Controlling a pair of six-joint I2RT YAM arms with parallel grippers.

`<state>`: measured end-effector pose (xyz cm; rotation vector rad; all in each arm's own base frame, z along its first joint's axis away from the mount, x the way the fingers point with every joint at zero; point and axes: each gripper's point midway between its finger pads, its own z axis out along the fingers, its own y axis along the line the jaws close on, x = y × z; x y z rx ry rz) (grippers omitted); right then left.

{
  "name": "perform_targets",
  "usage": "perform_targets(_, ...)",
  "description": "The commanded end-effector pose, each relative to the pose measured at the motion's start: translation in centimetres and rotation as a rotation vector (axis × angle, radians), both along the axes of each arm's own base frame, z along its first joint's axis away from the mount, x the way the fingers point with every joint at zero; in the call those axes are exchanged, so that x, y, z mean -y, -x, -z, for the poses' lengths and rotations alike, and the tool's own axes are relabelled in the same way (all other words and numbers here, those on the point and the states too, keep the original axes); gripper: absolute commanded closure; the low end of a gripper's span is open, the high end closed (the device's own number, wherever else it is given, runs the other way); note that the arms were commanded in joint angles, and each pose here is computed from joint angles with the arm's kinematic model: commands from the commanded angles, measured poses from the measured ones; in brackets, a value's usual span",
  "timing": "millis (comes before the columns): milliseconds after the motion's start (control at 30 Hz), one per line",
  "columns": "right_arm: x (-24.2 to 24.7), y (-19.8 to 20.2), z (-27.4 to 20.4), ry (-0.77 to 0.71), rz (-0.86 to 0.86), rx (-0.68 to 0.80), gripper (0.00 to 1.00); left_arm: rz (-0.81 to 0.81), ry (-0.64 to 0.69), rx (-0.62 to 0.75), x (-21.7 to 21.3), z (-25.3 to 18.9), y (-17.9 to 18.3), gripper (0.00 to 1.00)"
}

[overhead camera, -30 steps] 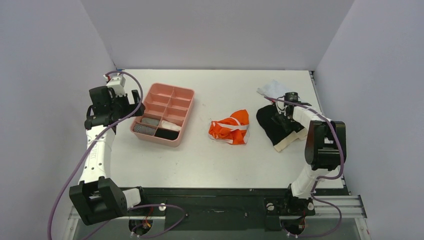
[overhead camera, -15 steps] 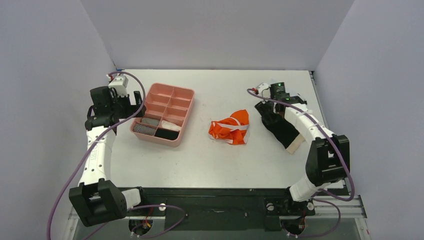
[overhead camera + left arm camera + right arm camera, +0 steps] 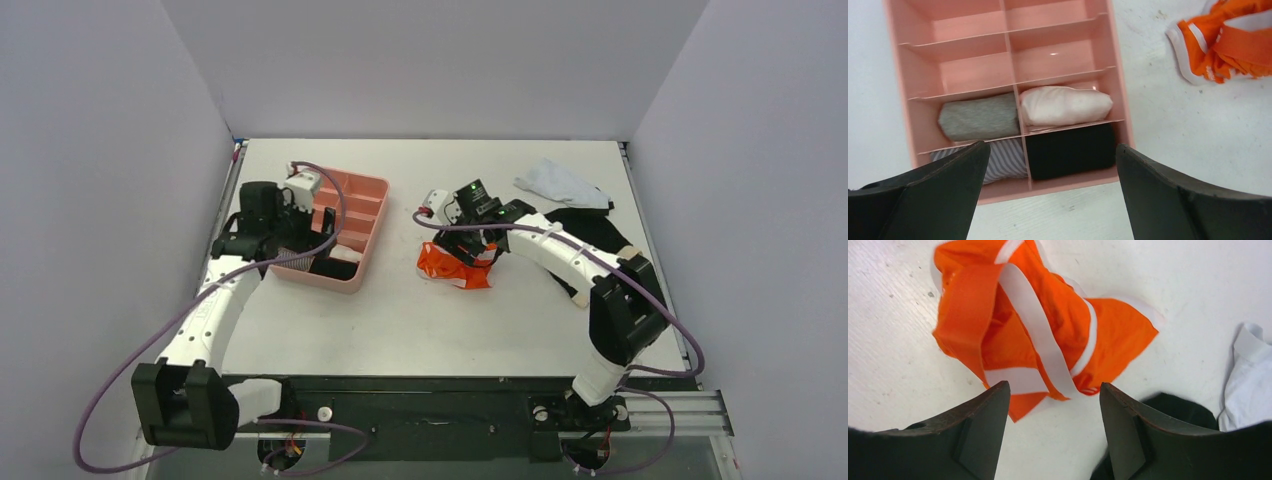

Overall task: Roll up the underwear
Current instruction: Pick up the underwear from the center of the board.

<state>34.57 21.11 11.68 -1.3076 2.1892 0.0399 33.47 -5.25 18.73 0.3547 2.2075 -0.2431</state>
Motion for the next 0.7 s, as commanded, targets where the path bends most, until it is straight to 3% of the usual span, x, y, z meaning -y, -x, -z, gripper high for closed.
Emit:
perform_targets(0, -2.7, -0.8, -0.2, -0.024, -0.032, 0.019, 0.38, 0.066, -0.071, -0.029, 2.3, 2.2, -1.0, 0.03)
perform_targets(333, -3.7, -1.1, 1.8, -0.022, -0.050, -0.016, 0.52, 0.131, -0.023, -0.143, 8.9, 5.6, -3.9, 0.03)
perform_targets(567, -1.1, -1.4, -1.4, -0.096, 0.036, 0.030, 0.46, 0.091, -0.012, -0.193, 11.1, 6.8, -6.2, 0.00)
perform_targets(667, 1.2, -1.8, -3.3, -0.148, 0.099, 0.033, 0.45, 0.043, -0.048, -0.198, 10.9, 7.8, -7.4, 0.12)
